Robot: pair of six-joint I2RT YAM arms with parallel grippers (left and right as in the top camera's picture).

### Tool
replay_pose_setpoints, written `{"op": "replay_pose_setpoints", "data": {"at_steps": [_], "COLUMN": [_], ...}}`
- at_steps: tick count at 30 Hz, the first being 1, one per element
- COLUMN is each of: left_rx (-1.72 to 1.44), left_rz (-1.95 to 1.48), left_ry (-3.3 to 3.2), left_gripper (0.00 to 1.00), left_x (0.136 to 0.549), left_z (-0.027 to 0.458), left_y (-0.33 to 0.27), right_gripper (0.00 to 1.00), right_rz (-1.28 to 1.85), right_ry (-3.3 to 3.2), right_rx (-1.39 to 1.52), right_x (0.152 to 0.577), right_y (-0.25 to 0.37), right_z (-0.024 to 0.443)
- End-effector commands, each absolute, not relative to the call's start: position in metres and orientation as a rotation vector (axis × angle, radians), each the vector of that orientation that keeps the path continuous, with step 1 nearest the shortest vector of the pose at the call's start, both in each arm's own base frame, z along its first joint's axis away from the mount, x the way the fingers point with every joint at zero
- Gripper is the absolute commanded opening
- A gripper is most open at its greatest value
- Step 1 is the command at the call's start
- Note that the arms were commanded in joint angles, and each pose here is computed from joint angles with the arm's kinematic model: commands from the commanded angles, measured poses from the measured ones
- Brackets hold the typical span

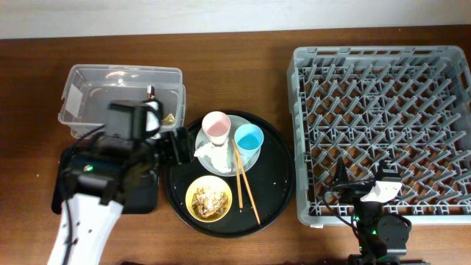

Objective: Sort waste into correct bins and load items into the dishwasher rack
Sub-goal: 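Grasp the sachet with the left gripper and drop it into the clear bin, then grasp the white tissue on the plate with the left gripper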

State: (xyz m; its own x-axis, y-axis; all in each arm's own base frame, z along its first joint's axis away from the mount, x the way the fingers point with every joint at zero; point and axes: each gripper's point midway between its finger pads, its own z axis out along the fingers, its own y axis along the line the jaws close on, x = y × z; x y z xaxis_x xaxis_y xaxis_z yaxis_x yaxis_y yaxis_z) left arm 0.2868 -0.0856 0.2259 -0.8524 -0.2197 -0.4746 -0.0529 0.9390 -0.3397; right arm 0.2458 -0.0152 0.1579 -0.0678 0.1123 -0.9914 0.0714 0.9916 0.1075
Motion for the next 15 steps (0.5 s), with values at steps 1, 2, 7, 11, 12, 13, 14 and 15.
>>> {"op": "replay_pose_setpoints", "data": {"at_steps": [1,2,7,11,12,13,14,15], "left_rx": [-0.014,0.034,0.225,0.333,0.413,0.433,0.427,0.424], "left_rz": [-0.294,-0.252,-0.212,0.012,0.016,0.019,0.044,0.043], "left_ry": [2.7,2.741,2.851,2.786,2.754,2.747,2.736,2.727], "left_gripper": [0.73,0.72,0.72,0.72,0.72,0.72,0.72,0.73], "left_x": [0.284,0.283,0.29,0.301,0.303,0.304,0.305,0.306], "left_z": [0.185,0.171,0.114,0.1,0.098,0.097,0.093,0.088], "left_y": [-0.119,-0.128,-0.175,-0.172,-0.177,-0.178,-0.174,-0.174], "right_gripper": [0.98,0.98,0.98,0.98,0.99,0.98,0.98,0.98], "right_rz": [0.03,0.03,0.03,0.03,0.03,0.03,0.03,0.03], "right_ry": [1.644,1.644,1.644,1.644,1.644,1.644,1.644,1.644], "right_rx": [0.153,0.153,0.153,0.153,0.153,0.153,0.153,0.153], "right_x": [0.246,0.246,0.246,0.246,0.246,0.246,0.246,0.246], "right_y": [-0.017,-0.017,-0.017,-0.017,-0.017,-0.017,-0.017,-0.017], "right_z": [0.155,0.155,0.155,0.155,0.155,0.155,0.155,0.155]}}
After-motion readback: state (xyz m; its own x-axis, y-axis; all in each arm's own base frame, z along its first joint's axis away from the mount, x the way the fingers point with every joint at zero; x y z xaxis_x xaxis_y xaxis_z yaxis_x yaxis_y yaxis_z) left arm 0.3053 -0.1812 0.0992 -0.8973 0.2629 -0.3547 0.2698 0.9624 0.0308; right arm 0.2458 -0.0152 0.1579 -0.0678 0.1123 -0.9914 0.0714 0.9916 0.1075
